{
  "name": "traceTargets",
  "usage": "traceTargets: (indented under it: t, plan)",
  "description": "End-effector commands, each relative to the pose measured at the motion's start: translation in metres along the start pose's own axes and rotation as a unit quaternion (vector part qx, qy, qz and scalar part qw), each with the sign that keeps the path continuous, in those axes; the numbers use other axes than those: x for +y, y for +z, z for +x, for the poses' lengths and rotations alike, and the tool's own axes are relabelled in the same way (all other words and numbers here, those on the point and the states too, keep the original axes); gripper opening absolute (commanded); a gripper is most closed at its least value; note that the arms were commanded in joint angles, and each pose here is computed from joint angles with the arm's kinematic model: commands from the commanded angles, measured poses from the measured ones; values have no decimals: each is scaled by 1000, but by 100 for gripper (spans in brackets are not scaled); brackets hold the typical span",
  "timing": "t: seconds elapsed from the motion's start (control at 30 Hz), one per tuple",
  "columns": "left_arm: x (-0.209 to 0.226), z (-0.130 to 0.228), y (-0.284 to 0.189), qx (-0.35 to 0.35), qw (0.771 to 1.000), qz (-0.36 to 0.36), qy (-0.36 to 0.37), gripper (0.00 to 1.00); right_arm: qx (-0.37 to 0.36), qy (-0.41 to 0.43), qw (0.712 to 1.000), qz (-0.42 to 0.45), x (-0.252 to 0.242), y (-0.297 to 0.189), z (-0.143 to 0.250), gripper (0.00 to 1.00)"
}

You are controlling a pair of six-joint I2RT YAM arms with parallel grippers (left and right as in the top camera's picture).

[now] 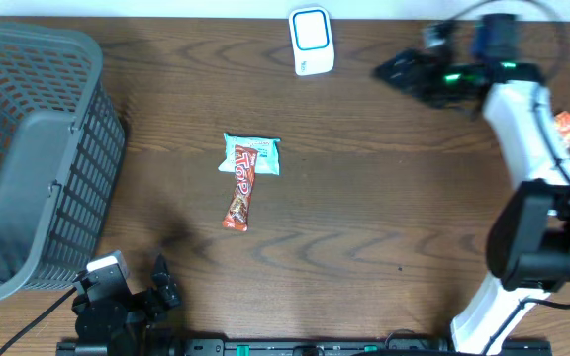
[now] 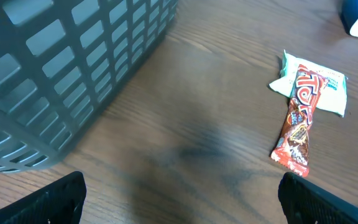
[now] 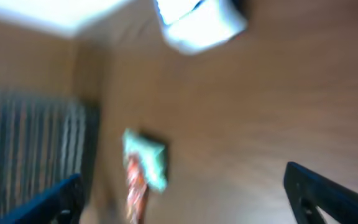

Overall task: Scan the item barcode
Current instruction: 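Reach the right gripper to the red chocolate bar and grasp it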

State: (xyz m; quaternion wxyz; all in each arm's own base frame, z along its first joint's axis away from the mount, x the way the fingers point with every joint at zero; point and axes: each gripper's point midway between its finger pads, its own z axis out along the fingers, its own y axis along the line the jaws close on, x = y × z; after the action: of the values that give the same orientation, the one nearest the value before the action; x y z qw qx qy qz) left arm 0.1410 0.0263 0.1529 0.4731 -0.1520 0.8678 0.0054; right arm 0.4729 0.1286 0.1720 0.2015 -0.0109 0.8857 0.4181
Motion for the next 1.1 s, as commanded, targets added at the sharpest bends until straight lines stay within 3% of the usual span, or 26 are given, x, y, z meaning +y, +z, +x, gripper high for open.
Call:
traceTargets:
  t: [0.0,0.07,0.17,0.3,0.4,0.57,0.77,1.07]
  plan:
    - [1,1,0,0,1000,-3,0,99,74,-97,991,-58,56,42,45,92]
    - [1,1,0,0,1000,-3,0,99,111,-128,985,-44,75,67,72,92]
    - [1,1,0,0,1000,-3,0,99,139,-174,972,71,80,105,107,86]
    - [1,1,0,0,1000,-3,0,99,114,-237,934,240,79,129,131,86]
    - [1,1,0,0,1000,-3,0,99,74,-272,904,320,86,134,139,86]
    - [1,1,0,0,1000,-3,0,99,83,-301,899,308,106,158,169,80]
    - [1,1,0,0,1000,-3,0,99,109,-273,900,321,83,185,192,78]
    - [1,1,0,0,1000,-3,0,99,115,-266,906,310,81,198,200,73]
